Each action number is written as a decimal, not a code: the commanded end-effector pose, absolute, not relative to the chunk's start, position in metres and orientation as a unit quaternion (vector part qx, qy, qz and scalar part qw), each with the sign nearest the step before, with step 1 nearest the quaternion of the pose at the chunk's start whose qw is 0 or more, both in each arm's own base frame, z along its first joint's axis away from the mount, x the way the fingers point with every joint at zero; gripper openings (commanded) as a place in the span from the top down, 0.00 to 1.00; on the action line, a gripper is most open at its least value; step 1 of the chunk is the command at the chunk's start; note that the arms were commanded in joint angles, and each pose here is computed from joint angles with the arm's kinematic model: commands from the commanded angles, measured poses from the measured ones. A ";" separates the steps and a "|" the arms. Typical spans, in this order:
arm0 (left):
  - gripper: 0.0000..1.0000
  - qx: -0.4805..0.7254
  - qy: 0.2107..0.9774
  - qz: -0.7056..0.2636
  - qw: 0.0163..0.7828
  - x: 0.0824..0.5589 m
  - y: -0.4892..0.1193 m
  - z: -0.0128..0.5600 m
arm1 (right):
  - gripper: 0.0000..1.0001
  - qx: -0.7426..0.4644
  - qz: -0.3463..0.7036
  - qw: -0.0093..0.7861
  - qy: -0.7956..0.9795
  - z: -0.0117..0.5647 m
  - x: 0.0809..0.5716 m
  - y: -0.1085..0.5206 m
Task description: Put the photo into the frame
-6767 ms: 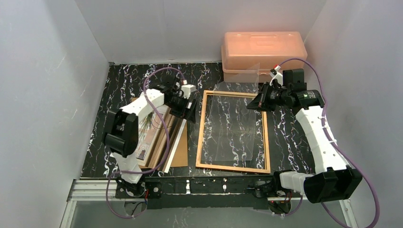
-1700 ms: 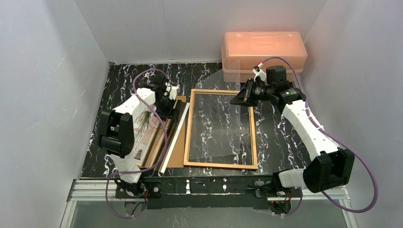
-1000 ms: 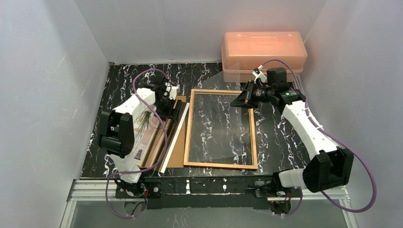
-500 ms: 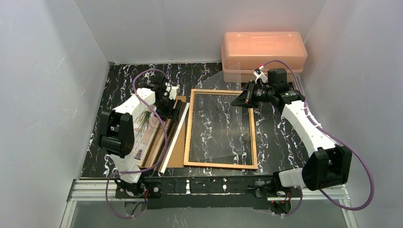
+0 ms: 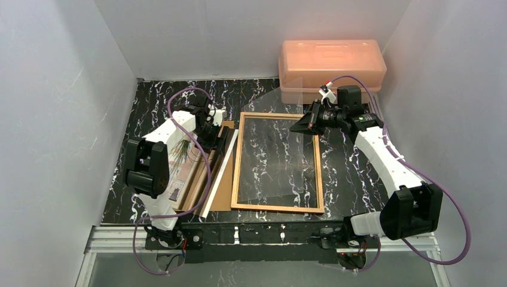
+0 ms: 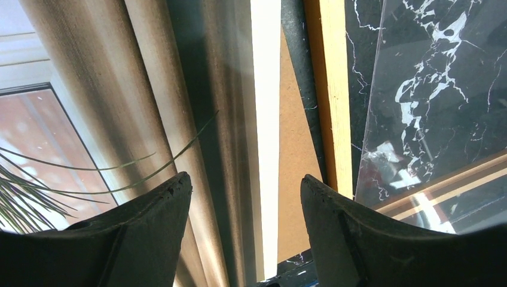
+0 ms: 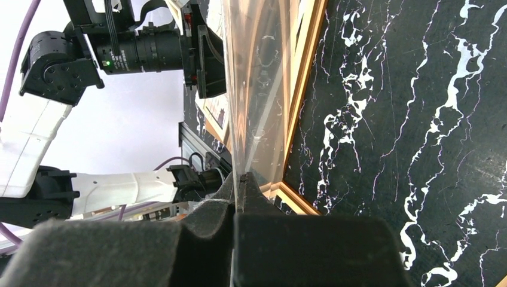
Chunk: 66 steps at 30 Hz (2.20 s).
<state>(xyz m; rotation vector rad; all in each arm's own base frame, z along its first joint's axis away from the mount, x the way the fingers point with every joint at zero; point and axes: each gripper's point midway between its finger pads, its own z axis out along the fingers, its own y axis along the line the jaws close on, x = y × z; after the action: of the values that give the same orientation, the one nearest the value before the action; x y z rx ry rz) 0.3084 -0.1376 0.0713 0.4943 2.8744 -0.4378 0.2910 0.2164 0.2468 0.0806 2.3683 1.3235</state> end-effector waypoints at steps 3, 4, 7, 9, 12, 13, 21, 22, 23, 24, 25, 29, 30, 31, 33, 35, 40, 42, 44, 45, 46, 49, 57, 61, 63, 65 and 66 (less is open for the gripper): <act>0.35 0.165 0.969 -0.158 0.095 0.306 -0.139 0.081 | 0.99 0.019 0.500 0.228 0.835 0.259 0.291 0.220; 0.35 0.164 0.969 -0.159 0.094 0.306 -0.139 0.081 | 0.99 0.022 0.501 0.227 0.835 0.257 0.290 0.220; 0.35 0.163 0.969 -0.160 0.093 0.305 -0.140 0.081 | 0.99 0.030 0.499 0.227 0.836 0.253 0.289 0.219; 0.35 0.162 0.969 -0.163 0.093 0.305 -0.140 0.081 | 0.99 0.033 0.497 0.228 0.837 0.251 0.288 0.218; 0.35 0.162 0.969 -0.164 0.094 0.305 -0.141 0.082 | 0.99 0.034 0.495 0.226 0.839 0.248 0.287 0.217; 0.35 0.161 0.969 -0.164 0.094 0.305 -0.141 0.082 | 0.99 0.035 0.494 0.225 0.839 0.246 0.287 0.217; 0.35 0.158 0.967 -0.174 0.093 0.303 -0.145 0.083 | 0.99 0.022 0.484 0.231 0.844 0.241 0.290 0.216; 0.35 0.158 0.967 -0.175 0.094 0.303 -0.145 0.083 | 0.99 0.020 0.484 0.231 0.844 0.241 0.291 0.216; 0.35 0.158 0.967 -0.174 0.092 0.303 -0.145 0.082 | 0.99 0.018 0.484 0.229 0.845 0.240 0.291 0.216; 0.35 0.159 0.967 -0.175 0.091 0.303 -0.145 0.082 | 0.99 0.016 0.482 0.226 0.846 0.238 0.292 0.217; 0.35 0.159 0.967 -0.175 0.091 0.303 -0.145 0.082 | 0.99 0.015 0.480 0.225 0.847 0.236 0.293 0.216; 0.35 0.159 0.967 -0.177 0.092 0.303 -0.146 0.081 | 0.99 0.012 0.476 0.220 0.851 0.228 0.295 0.217; 0.35 0.159 0.967 -0.178 0.092 0.303 -0.146 0.082 | 0.99 0.009 0.476 0.219 0.852 0.227 0.296 0.217; 0.35 0.160 0.966 -0.180 0.092 0.303 -0.147 0.081 | 0.99 0.006 0.476 0.216 0.852 0.225 0.295 0.217; 0.35 0.161 0.966 -0.182 0.093 0.304 -0.149 0.081 | 0.99 0.001 0.472 0.210 0.856 0.220 0.295 0.217; 0.35 0.163 0.966 -0.180 0.091 0.304 -0.150 0.079 | 0.99 -0.002 0.468 0.206 0.859 0.216 0.295 0.217; 0.35 0.168 0.965 -0.180 0.089 0.306 -0.154 0.075 | 0.99 -0.004 0.460 0.207 0.863 0.210 0.299 0.216; 0.36 0.171 0.964 -0.181 0.089 0.306 -0.157 0.075 | 0.99 -0.004 0.458 0.205 0.865 0.208 0.301 0.215; 0.36 0.173 0.964 -0.181 0.090 0.307 -0.158 0.074 | 0.99 -0.002 0.458 0.200 0.866 0.205 0.300 0.215; 0.36 0.175 0.964 -0.181 0.089 0.306 -0.159 0.074 | 0.99 -0.001 0.458 0.198 0.866 0.204 0.300 0.215; 0.36 0.176 0.963 -0.181 0.089 0.306 -0.160 0.073 | 0.99 0.000 0.458 0.197 0.867 0.203 0.299 0.215; 0.37 0.178 0.963 -0.182 0.085 0.305 -0.162 0.070 | 0.99 0.006 0.456 0.193 0.869 0.199 0.298 0.214; 0.43 0.175 0.964 -0.187 0.075 0.298 -0.168 0.064 | 0.99 0.022 0.455 0.190 0.870 0.195 0.291 0.212; 0.45 0.184 0.962 -0.188 0.073 0.293 -0.171 0.060 | 0.99 0.033 0.453 0.190 0.871 0.189 0.289 0.211; 0.46 0.184 0.962 -0.187 0.072 0.292 -0.171 0.058 | 0.99 0.035 0.452 0.188 0.871 0.187 0.289 0.210; 0.48 0.183 0.963 -0.187 0.069 0.291 -0.171 0.057 | 0.99 0.037 0.452 0.184 0.872 0.184 0.288 0.210; 0.50 0.184 0.963 -0.187 0.069 0.291 -0.171 0.057 | 0.99 0.037 0.451 0.184 0.872 0.184 0.288 0.210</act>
<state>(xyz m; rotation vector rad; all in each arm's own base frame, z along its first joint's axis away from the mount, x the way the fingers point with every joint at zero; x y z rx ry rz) 0.2983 -0.1683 0.0567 0.5429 2.8858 -0.5339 0.2871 0.2081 0.1733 0.1281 2.5068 1.2457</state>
